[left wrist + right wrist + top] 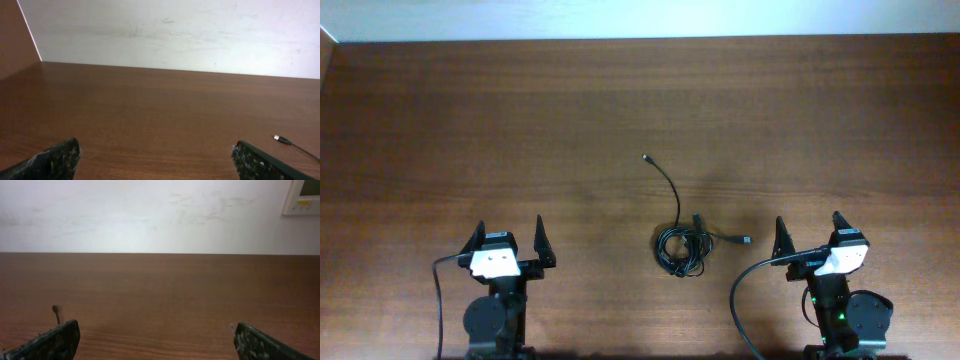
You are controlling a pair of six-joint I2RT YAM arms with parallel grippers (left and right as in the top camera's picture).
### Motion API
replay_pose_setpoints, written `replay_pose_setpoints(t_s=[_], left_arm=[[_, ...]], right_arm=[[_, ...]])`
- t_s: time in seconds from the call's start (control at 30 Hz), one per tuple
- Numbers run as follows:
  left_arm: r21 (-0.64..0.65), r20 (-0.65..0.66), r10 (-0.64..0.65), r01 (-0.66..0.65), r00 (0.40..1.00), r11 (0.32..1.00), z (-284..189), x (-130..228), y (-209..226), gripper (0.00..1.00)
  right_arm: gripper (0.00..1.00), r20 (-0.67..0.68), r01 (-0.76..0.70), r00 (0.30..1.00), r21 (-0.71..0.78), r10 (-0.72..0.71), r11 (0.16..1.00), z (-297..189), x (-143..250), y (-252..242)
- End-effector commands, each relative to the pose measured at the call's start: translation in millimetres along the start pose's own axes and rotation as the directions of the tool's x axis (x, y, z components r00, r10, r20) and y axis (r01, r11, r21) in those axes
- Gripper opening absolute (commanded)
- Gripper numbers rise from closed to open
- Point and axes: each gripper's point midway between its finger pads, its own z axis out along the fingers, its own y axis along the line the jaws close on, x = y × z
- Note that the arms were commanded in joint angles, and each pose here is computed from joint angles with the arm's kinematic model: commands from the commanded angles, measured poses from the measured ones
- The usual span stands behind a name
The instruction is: Untangle cables
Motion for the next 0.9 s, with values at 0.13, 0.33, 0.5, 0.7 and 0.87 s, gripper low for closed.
replay_pose_setpoints(t_s=[0.13,0.33,0.5,0.7,0.87], left_arm=[[-0.013,0.002,0.015,-0.015,1.000,1.000,0.0,0.9,2.7,0.99],[-0.013,0.002,0.015,-0.015,1.000,1.000,0.0,0.9,2.7,0.99],[-0.013,0.020,0.014,-0.013,1.000,1.000,-1.7,-8.3,2.6,0.99],[-0.013,0.045,0.012,-0.012,0.999,1.000,-4.4,-21.1,2.4,0.99],[-0.013,0.047,0.012,-0.012,0.999,1.000,-4.6,-22.3,2.4,0.99]], right_arm=[[0.98,-0.002,0.008,1.000,-0.002,-0.008,1.000,0.0,1.9,0.8],[0.98,-0.002,0.008,1.000,-0.002,-0.008,1.000,0.0,1.9,0.8],[0.98,-0.002,0.008,1.000,-0.001,-0.008,1.000,0.0,1.9,0.7],[0.99,-0.002,0.008,1.000,-0.002,-0.008,1.000,0.0,1.9,0.8],[0.98,-0.002,0.008,1.000,-0.002,-0.008,1.000,0.0,1.9,0.8]])
